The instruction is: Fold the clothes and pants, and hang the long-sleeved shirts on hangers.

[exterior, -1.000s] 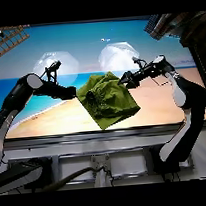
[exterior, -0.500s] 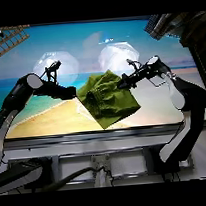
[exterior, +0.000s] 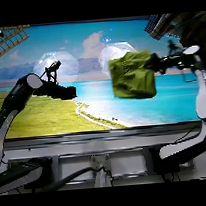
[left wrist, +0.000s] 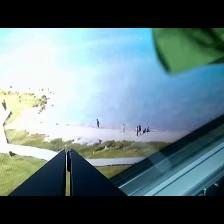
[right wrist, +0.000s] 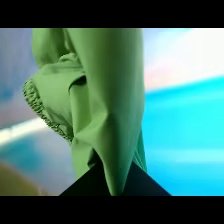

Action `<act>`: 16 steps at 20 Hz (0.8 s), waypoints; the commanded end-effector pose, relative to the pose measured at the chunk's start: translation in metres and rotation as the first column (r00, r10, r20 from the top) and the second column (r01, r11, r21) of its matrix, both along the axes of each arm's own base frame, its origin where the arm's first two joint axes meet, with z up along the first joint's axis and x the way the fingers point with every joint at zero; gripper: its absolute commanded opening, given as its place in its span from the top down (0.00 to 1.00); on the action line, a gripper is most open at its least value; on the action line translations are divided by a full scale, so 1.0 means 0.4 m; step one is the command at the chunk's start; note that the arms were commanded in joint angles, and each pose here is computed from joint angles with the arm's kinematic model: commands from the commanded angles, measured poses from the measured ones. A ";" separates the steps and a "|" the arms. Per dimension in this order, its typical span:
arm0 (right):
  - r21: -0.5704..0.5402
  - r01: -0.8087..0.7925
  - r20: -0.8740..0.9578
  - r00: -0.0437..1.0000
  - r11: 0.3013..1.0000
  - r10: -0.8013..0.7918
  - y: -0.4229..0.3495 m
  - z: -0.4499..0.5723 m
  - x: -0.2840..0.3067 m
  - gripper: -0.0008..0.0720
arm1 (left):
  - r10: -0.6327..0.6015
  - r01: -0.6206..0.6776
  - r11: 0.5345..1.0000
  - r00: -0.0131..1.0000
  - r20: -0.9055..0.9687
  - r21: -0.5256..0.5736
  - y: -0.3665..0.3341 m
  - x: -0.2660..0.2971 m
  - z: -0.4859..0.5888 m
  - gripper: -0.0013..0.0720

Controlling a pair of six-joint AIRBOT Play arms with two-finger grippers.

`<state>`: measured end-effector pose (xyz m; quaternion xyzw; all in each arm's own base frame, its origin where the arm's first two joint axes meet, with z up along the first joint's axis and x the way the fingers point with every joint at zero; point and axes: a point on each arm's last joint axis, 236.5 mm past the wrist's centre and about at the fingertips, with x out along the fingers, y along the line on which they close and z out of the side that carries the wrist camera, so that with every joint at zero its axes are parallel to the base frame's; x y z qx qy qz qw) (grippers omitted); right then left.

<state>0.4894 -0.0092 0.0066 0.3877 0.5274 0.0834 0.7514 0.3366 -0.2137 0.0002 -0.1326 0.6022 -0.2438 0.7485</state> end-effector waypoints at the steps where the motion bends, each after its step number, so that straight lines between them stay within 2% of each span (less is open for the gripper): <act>1: -0.101 0.382 0.120 0.921 0.919 -0.370 -0.267 0.104 0.018 0.94 | -0.001 0.001 1.000 1.000 0.000 0.000 -0.001 0.000 0.000 0.97; 4: -0.084 0.625 0.165 0.777 0.776 -0.607 -0.439 0.135 -0.064 0.94 | -0.002 0.002 1.000 1.000 -0.003 0.000 -0.001 -0.002 0.000 0.97; 11: -0.080 0.883 0.097 0.469 0.462 -0.878 -0.632 0.008 -0.391 0.94 | -0.002 0.002 1.000 1.000 -0.003 0.000 -0.001 -0.002 0.000 0.97; 14: -0.091 0.922 0.063 0.384 0.377 -0.921 -0.645 -0.039 -0.498 0.94 | -0.002 0.002 1.000 1.000 -0.004 0.001 -0.001 -0.002 -0.002 0.97; 16: -0.112 0.930 0.015 0.354 0.350 -0.935 -0.643 -0.084 -0.556 0.94 | -0.002 0.002 1.000 1.000 -0.005 0.001 -0.001 -0.002 -0.003 0.97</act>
